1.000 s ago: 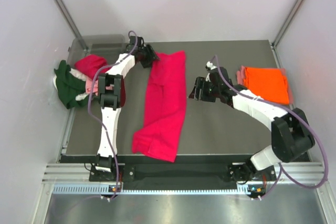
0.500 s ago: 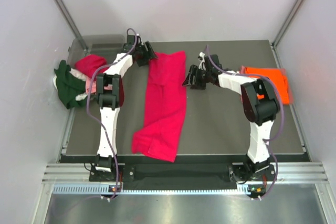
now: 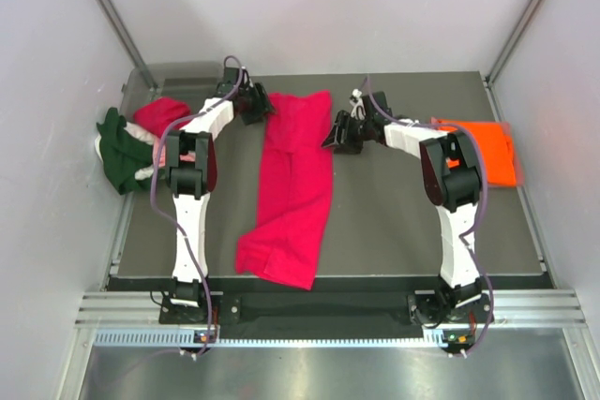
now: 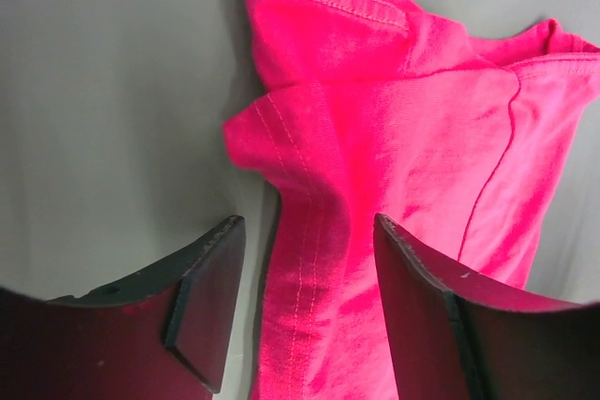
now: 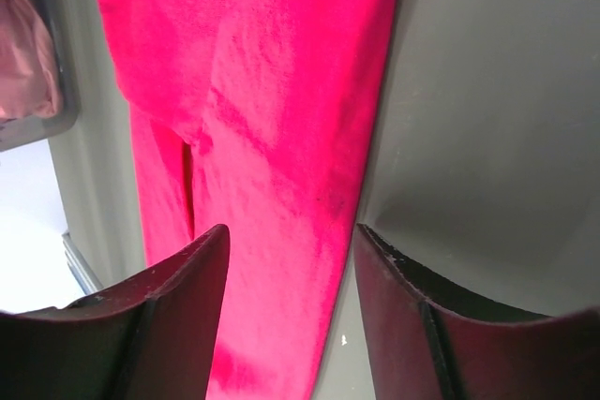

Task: Fold and stack the t-shirts
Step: Fold the tshirt

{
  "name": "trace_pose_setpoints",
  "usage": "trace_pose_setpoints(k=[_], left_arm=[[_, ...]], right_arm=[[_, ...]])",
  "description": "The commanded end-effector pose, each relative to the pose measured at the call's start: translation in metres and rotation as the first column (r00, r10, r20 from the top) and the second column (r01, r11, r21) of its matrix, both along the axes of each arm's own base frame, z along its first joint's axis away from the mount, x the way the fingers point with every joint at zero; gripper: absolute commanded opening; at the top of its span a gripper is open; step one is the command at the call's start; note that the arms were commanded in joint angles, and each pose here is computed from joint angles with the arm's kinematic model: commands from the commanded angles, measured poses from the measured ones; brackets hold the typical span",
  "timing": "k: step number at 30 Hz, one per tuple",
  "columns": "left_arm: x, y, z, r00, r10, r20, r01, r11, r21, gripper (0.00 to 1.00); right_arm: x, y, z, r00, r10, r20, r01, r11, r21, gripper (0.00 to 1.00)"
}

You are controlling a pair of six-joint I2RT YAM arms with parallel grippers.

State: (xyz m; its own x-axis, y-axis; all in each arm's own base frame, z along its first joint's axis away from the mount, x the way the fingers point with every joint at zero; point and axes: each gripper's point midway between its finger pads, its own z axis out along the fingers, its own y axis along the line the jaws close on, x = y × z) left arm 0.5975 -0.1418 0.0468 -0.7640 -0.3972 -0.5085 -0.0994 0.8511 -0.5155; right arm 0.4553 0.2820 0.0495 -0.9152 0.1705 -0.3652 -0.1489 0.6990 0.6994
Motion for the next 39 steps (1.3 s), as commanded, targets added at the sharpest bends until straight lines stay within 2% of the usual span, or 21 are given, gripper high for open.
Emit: trace_pose_setpoints(k=[1,3,9,11,13,15,24,26,30,32,34,35,39], left_arm=[[-0.019,0.006,-0.018,0.997,0.006,-0.081,-0.005,1.000,0.014,0.62],[-0.019,0.006,-0.021,0.996,0.006,-0.086,-0.005,1.000,0.015,0.59],[-0.022,0.008,-0.026,0.995,0.014,-0.100,-0.012,1.000,0.021,0.48],[-0.022,0.009,-0.025,0.995,0.017,-0.095,-0.015,1.000,0.026,0.47],[-0.022,0.010,-0.023,0.996,0.018,-0.090,-0.015,0.999,0.035,0.45],[-0.022,0.012,-0.021,0.996,0.022,-0.086,-0.019,0.999,0.044,0.45],[-0.021,0.013,-0.015,0.997,0.026,-0.071,-0.022,0.999,0.049,0.41],[-0.021,0.014,-0.016,0.997,0.028,-0.072,-0.024,0.998,0.056,0.33],[-0.020,0.014,-0.021,0.997,0.029,-0.077,-0.024,0.998,0.056,0.26],[-0.019,0.013,-0.024,0.997,0.026,-0.079,-0.022,0.999,0.048,0.21],[-0.017,0.011,-0.030,0.996,0.030,-0.082,-0.027,0.999,0.036,0.06],[-0.016,0.008,-0.032,0.996,0.032,-0.085,-0.030,0.999,0.019,0.00],[-0.013,-0.007,-0.032,0.996,0.029,-0.079,-0.031,0.999,-0.025,0.00]], right_arm=[[0.015,0.007,0.019,0.999,0.005,0.041,-0.007,0.999,0.044,0.55],[0.016,0.007,0.018,0.999,-0.002,0.039,0.001,0.999,0.042,0.54],[0.022,0.005,0.018,0.999,-0.024,0.039,0.023,0.999,0.027,0.37],[0.023,0.001,0.015,0.999,-0.037,0.032,0.037,0.999,-0.003,0.38],[0.022,-0.005,0.010,0.998,-0.049,0.031,0.051,0.998,-0.045,0.47],[0.023,-0.010,0.008,0.997,-0.063,0.040,0.065,0.996,-0.068,0.50],[0.011,0.002,-0.019,0.999,-0.051,0.017,0.053,0.987,-0.150,0.47],[0.010,0.004,-0.022,0.998,-0.055,0.013,0.057,0.987,-0.153,0.43],[0.015,0.004,-0.022,0.998,-0.067,0.017,0.069,0.985,-0.157,0.34],[0.015,0.003,-0.024,0.998,-0.069,0.006,0.069,0.984,-0.166,0.18],[0.019,-0.002,-0.022,0.997,-0.082,0.008,0.082,0.982,-0.172,0.00],[0.020,-0.004,-0.022,0.996,-0.086,0.012,0.087,0.981,-0.174,0.00],[0.023,-0.023,-0.024,0.994,-0.105,0.003,0.104,0.979,-0.178,0.00]])
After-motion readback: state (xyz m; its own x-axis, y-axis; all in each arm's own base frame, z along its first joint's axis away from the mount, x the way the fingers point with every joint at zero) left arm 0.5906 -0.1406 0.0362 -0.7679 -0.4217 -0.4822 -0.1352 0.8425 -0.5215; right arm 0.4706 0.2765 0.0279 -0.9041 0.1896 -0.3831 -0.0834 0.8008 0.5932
